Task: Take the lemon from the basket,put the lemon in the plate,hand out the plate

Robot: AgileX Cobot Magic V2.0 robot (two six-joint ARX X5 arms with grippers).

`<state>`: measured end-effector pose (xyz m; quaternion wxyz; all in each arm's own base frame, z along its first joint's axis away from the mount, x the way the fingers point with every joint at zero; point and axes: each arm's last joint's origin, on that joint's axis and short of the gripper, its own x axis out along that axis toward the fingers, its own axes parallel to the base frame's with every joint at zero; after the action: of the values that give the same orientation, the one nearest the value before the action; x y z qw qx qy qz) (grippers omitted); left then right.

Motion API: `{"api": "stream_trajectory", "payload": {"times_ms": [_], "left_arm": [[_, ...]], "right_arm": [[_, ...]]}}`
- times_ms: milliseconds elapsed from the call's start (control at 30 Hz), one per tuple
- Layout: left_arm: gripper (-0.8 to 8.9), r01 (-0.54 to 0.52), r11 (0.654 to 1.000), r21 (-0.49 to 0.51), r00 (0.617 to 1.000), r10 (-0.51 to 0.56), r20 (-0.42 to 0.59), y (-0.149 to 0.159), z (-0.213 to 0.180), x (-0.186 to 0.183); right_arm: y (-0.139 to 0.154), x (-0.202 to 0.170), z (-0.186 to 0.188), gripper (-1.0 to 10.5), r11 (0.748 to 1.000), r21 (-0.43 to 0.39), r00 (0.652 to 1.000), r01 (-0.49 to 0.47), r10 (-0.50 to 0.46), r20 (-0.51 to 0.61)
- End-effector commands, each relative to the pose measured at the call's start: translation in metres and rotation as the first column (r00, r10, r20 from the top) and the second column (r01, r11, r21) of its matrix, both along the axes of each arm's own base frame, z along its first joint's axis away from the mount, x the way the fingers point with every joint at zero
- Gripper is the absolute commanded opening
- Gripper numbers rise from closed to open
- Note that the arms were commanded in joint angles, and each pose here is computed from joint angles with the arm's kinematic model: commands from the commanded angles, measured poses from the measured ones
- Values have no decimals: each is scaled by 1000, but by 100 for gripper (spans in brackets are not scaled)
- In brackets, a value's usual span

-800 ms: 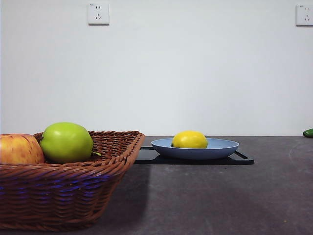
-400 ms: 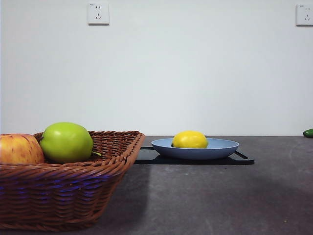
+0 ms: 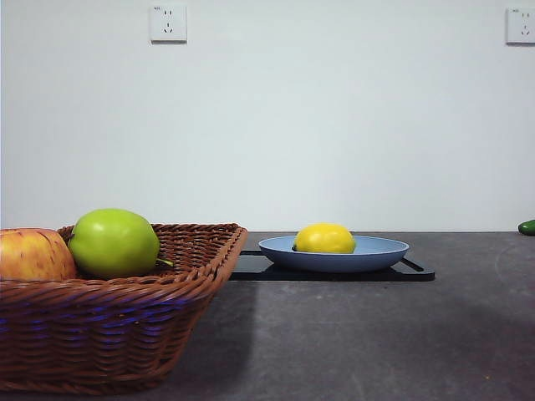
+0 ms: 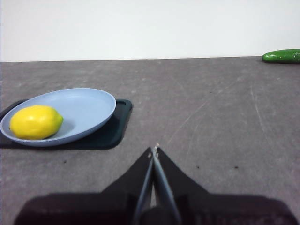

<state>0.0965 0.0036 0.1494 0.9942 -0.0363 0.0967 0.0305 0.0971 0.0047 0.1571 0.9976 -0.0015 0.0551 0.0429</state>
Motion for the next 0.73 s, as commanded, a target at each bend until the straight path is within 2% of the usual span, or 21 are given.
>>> {"api": "stream_trajectory", "payload": {"times_ms": [33, 167, 733], "left_arm": [[8, -4, 1000, -6, 1000, 4, 4, 0, -3, 1], [8, -4, 1000, -6, 1000, 4, 4, 0, -3, 1], [8, -4, 1000, -6, 1000, 4, 4, 0, -3, 1]], "right_arm": [[0, -1, -4, 11, 1000, 11, 1000, 0, 0, -15], [0, -2, -8, 11, 1000, 12, 998, 2, -1, -63], [0, -1, -8, 11, 1000, 10, 998, 7, -7, -59]]}}
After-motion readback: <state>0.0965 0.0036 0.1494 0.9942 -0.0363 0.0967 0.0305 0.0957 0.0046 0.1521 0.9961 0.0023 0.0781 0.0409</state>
